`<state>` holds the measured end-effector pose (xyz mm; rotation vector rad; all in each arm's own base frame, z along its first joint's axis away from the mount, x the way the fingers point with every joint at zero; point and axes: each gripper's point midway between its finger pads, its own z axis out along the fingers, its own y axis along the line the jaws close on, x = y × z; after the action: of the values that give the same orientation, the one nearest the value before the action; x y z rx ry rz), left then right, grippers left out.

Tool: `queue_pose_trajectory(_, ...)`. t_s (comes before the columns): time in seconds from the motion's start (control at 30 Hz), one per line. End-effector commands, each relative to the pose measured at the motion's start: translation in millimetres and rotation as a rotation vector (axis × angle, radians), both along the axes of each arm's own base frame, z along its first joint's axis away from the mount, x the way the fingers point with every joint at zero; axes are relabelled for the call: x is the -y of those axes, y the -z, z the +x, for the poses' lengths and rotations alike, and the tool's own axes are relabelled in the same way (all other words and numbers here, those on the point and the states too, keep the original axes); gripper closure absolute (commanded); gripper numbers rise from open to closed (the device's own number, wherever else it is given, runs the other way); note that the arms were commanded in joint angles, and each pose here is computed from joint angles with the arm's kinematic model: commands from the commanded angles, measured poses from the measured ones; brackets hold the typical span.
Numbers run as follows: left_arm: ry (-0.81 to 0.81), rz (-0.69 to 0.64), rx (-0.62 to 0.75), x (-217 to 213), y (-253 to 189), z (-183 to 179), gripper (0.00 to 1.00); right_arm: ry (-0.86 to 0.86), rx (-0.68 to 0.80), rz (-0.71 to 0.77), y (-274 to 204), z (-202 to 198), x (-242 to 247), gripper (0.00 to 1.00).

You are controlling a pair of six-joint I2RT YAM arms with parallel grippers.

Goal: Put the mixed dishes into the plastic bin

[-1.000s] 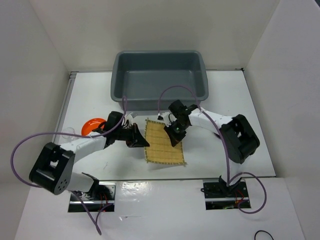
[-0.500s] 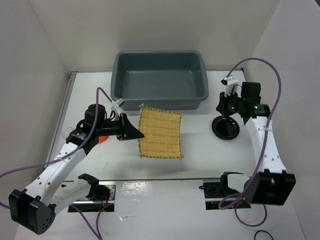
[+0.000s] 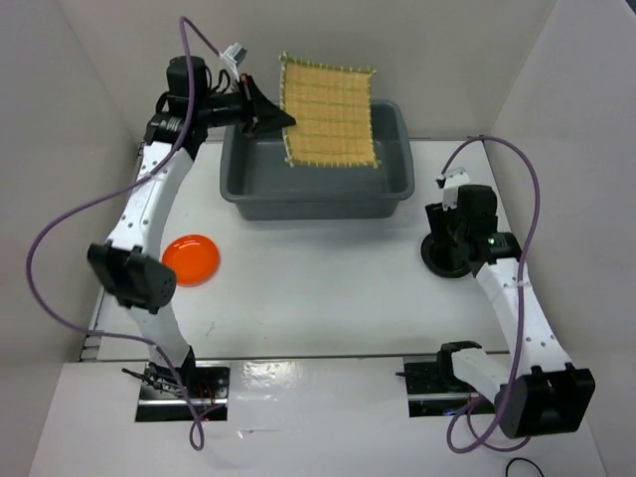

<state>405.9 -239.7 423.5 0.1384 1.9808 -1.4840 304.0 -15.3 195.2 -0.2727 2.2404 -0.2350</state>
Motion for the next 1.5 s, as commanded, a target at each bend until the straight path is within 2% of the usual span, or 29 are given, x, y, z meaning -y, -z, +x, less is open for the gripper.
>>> queue_pose_trajectory(0.0,0.062,0.026,-0.051,6.0,27.8,28.7,1.0,0.118,0.103,-0.178,-20.5,-21.5,33.6,0.26)
queue_pose_trajectory(0.07,0.064,0.034,-0.065,11.2,44.9,57.1,1.0,0.147,0.105,-0.199,-13.8,-33.6,40.2,0.18)
queue_pose_trajectory(0.1,0.074,0.043,-0.123,19.5,74.6,75.5,1.0,0.168,0.119,-0.204,-15.5,-39.0,45.0,0.17)
queue_pose_trajectory(0.13,0.078,0.062,-0.118,25.5,84.0,83.4,1.0,0.188,0.106,-0.212,-10.8,-41.6,50.2,0.17)
queue_pose_trajectory(0.17,0.067,0.057,-0.066,24.9,59.4,84.7,1.0,0.187,0.097,-0.213,-4.8,-44.9,50.4,0.15)
queue_pose_trajectory(0.2,0.079,0.055,-0.057,32.2,60.7,87.7,1.0,0.216,0.1,-0.204,-2.5,-45.6,53.9,0.14)
queue_pose_trajectory(0.23,0.079,0.062,-0.124,37.5,103.1,110.3,1.0,0.237,0.105,-0.195,-1.6,-48.6,57.1,0.14)
queue_pose_trajectory(0.3,0.117,-0.012,-0.177,45.8,111.1,116.8,1.0,0.239,0.11,-0.189,-0.9,-50.9,58.1,0.14)
queue_pose_trajectory(0.37,0.093,-0.013,-0.135,51.4,117.4,127.6,1.0,0.263,0.118,-0.19,-0.1,-53.1,63.8,0.12)
queue_pose_trajectory(0.4,0.09,-0.011,-0.181,53.1,136.8,134.4,1.0,0.263,0.116,-0.19,2.7,-52.8,63.9,0.12)
queue_pose_trajectory(0.77,0.069,-0.012,-0.38,66.5,254.2,164.0,1.0,0.257,0.087,-0.18,18.4,-51.0,61.6,0.07)
queue_pose_trajectory(0.93,0.077,0.004,-0.448,66.7,289.0,162.5,1.0,0.247,0.079,-0.181,21.2,-47.7,59.3,0.02)
queue_pose_trajectory(1.0,0.076,0.006,-0.461,66.7,296.4,162.7,0.94,0.24,0.079,-0.175,21.6,-47.1,57.8,0.02)
queue_pose_trajectory(1.1,0.07,0.013,-0.451,66.2,297.7,164.1,0.53,0.258,0.069,-0.191,25.1,-47.5,61.7,0.02)
queue_pose_trajectory(1.13,0.047,0.015,-0.459,58.6,299.6,168.4,0.02,0.257,0.051,-0.194,31.0,-48.2,61.7,0.02)
queue_pose_trajectory(1.3,-0.067,0.101,-0.373,34.5,262.0,176.1,0.0,0.272,0.037,-0.196,41.4,-44.9,63.4,0.02)
queue_pose_trajectory(1.33,-0.097,0.127,-0.314,28.9,232.1,173.5,0.0,0.292,0.009,-0.198,48.5,-45.0,66.8,0.02)
queue_pose_trajectory(1.37,-0.122,0.184,-0.25,21.3,221.2,172.4,0.0,0.292,0.009,-0.198,46.5,-42.5,66.9,0.02)
queue_pose_trajectory(1.43,-0.267,0.325,-0.244,-6.0,209.1,168.5,0.0,0.27,0.01,-0.176,35.4,-35.2,67.3,0.02)
queue_pose_trajectory(1.47,-0.316,0.373,-0.176,-13.7,173.9,157.4,0.0,0.256,-0.005,-0.164,35.1,-31.1,67.7,0.02)
